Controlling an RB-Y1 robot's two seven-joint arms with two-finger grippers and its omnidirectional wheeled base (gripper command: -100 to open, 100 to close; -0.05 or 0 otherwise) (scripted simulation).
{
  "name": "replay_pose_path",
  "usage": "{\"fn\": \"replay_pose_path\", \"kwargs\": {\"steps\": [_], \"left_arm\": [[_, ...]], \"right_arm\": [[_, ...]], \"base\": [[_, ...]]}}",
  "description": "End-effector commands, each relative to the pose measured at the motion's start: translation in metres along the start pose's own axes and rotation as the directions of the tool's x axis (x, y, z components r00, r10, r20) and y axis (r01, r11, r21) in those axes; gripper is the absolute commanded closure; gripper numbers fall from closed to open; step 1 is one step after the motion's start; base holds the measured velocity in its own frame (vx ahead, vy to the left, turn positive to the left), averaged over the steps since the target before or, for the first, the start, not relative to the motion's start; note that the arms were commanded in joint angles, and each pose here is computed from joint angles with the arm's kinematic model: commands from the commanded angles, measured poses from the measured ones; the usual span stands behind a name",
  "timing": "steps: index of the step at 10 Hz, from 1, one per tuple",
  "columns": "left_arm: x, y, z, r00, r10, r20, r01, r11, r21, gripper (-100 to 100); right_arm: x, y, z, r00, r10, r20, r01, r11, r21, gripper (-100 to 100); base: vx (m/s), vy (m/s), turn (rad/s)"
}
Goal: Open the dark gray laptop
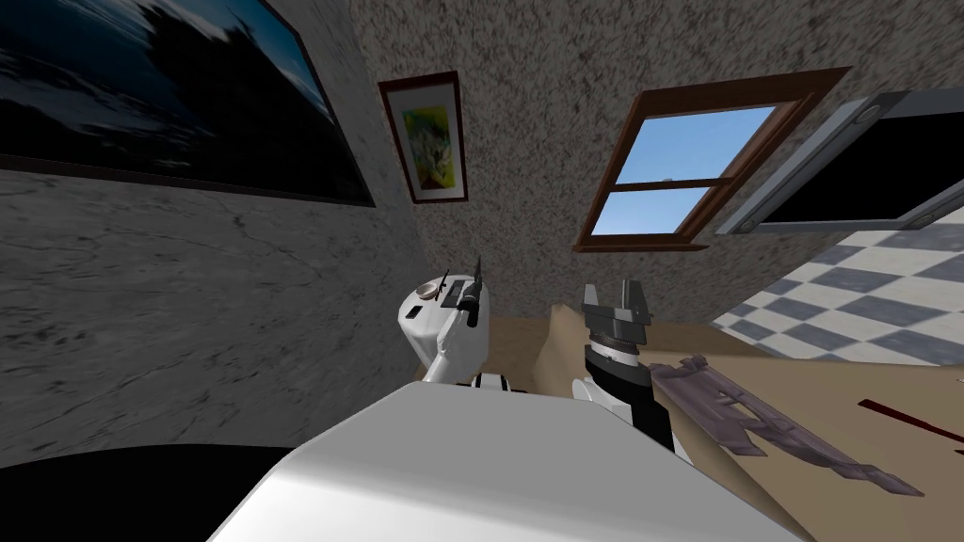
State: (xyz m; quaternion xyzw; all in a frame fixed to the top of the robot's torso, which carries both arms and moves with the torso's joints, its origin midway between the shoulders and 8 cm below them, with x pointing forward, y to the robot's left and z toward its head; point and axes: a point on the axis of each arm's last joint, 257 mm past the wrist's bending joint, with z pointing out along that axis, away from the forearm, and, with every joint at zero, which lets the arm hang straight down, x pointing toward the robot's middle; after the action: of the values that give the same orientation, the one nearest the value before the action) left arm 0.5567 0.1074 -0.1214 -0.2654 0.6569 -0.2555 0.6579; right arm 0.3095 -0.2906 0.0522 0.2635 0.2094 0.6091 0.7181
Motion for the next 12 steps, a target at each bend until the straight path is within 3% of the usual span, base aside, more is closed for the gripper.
{"fn": "replay_pose_path", "kwargs": {"steps": [1, 2, 3, 4, 5, 7, 9, 12], "left_arm": [[-0.002, -0.003, 0.0, 1.0, 0.0, 0.003, 0.0, 1.0, -0.001, -100], [-0.002, -0.003, 0.0, 1.0, 0.0, 0.003, 0.0, 1.0, -0.002, 100], [-0.002, 0.0, 0.002, 0.997, -0.077, -0.007, 0.077, 0.9969, 0.01, 100], [-0.002, 0.0, 0.002, 0.997, -0.077, -0.007, 0.077, 0.9969, 0.01, 100], [-0.003, 0.002, 0.003, 0.9932, -0.116, -0.012, 0.116, 0.9932, 0.014, 100], [-0.003, 0.007, 0.004, 0.9811, -0.192, -0.022, 0.193, 0.981, 0.02, 100], [-0.005, 0.012, 0.005, 0.9628, -0.268, -0.03, 0.269, 0.9628, 0.025, 100], [-0.008, 0.019, 0.007, 0.9241, -0.38, -0.042, 0.381, 0.9238, 0.033, 100]], "right_arm": [[0.0, 0.0, 0.0, 1.0, 0.0, 0.0, 0.0, 1.0, 0.0, 0], [0.0, 0.0, 0.0, 1.0, 0.0, 0.0, 0.0, 1.0, 0.0, 0], [0.0, 0.0, 0.0, 1.0, 0.0, 0.0, 0.0, 1.0, 0.0, 0], [0.0, 0.0, 0.0, 1.0, 0.0, 0.0, 0.0, 1.0, 0.0, 0], [0.0, 0.0, 0.0, 1.0, 0.0, 0.0, 0.0, 1.0, 0.0, 0], [0.0, 0.0, 0.0, 1.0, 0.0, 0.0, 0.0, 1.0, 0.0, 0], [0.0, 0.0, 0.0, 1.0, 0.0, 0.0, 0.0, 1.0, 0.0, 0], [0.0, 0.0, 0.0, 1.0, 0.0, 0.0, 0.0, 1.0, 0.0, 0]], "base": [[0.063, 0.024, -0.015], [0.01, 0.003, -0.006], [0.001, 0.011, 0.046], [-0.007, 0.022, 0.087], [-0.007, 0.023, 0.046], [-0.008, 0.03, 0.056], [-0.005, 0.029, 0.066], [-0.003, 0.025, 0.051]]}}
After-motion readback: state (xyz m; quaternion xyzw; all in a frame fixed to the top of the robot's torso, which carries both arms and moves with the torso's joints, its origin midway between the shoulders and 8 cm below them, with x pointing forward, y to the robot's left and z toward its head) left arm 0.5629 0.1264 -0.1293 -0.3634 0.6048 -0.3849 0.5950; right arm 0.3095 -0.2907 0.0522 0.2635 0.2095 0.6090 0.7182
